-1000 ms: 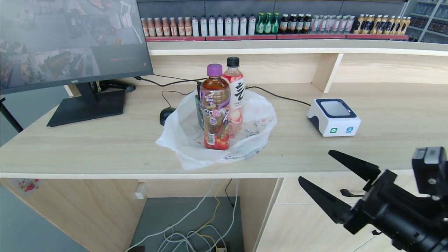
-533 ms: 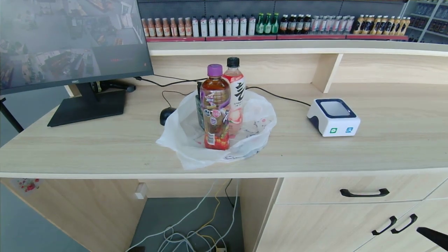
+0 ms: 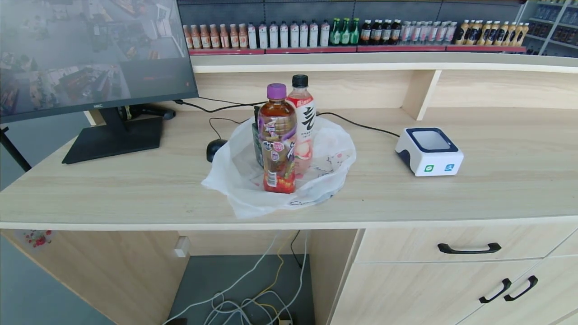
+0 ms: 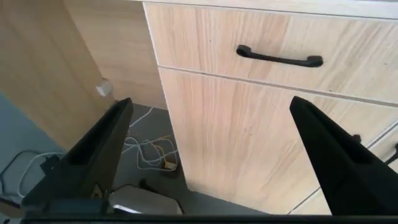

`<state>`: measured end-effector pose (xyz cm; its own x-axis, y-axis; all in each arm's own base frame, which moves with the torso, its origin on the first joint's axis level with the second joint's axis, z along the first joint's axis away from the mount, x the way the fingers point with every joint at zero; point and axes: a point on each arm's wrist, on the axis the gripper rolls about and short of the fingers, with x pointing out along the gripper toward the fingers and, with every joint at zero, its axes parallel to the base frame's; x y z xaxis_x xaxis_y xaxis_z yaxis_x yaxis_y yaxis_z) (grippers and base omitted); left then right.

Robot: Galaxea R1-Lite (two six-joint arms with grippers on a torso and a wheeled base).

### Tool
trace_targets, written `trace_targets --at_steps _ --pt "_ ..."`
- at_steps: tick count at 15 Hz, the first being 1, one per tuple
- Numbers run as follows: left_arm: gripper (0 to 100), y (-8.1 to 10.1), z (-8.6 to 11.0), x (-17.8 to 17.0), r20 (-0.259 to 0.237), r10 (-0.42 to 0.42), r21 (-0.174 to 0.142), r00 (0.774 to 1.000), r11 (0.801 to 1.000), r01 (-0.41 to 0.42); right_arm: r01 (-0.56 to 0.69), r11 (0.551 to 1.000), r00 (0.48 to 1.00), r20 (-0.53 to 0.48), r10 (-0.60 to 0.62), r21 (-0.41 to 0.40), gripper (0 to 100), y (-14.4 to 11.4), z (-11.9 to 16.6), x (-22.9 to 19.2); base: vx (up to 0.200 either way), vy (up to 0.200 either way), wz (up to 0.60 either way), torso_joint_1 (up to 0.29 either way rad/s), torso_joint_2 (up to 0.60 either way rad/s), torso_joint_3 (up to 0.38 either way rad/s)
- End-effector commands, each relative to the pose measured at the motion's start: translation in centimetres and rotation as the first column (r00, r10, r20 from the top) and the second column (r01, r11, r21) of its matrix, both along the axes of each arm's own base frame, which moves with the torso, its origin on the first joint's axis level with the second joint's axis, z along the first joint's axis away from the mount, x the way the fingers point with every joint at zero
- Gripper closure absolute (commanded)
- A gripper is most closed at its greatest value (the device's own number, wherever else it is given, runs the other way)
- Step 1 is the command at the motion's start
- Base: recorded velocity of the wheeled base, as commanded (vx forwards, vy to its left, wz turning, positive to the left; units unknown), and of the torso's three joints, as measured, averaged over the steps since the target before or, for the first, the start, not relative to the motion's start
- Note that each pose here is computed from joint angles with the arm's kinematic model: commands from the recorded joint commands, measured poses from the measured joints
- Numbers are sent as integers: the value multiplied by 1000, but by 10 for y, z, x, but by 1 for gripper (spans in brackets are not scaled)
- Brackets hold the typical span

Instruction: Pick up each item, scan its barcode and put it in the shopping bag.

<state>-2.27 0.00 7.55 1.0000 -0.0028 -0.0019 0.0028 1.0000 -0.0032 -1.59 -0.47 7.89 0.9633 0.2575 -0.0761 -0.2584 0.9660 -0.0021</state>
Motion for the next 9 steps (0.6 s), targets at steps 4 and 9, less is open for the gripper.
trace_targets --at_steps 4,9 --pt "0 0 0 0 0 1 -3 1000 1000 -1 256 966 966 14 -257 24 0 4 -2 -3 0 0 0 0 0 0" --pt "0 0 0 0 0 1 -4 1000 1000 -1 268 962 960 64 -271 54 0 4 -3 -7 -120 0 0 2 2 1"
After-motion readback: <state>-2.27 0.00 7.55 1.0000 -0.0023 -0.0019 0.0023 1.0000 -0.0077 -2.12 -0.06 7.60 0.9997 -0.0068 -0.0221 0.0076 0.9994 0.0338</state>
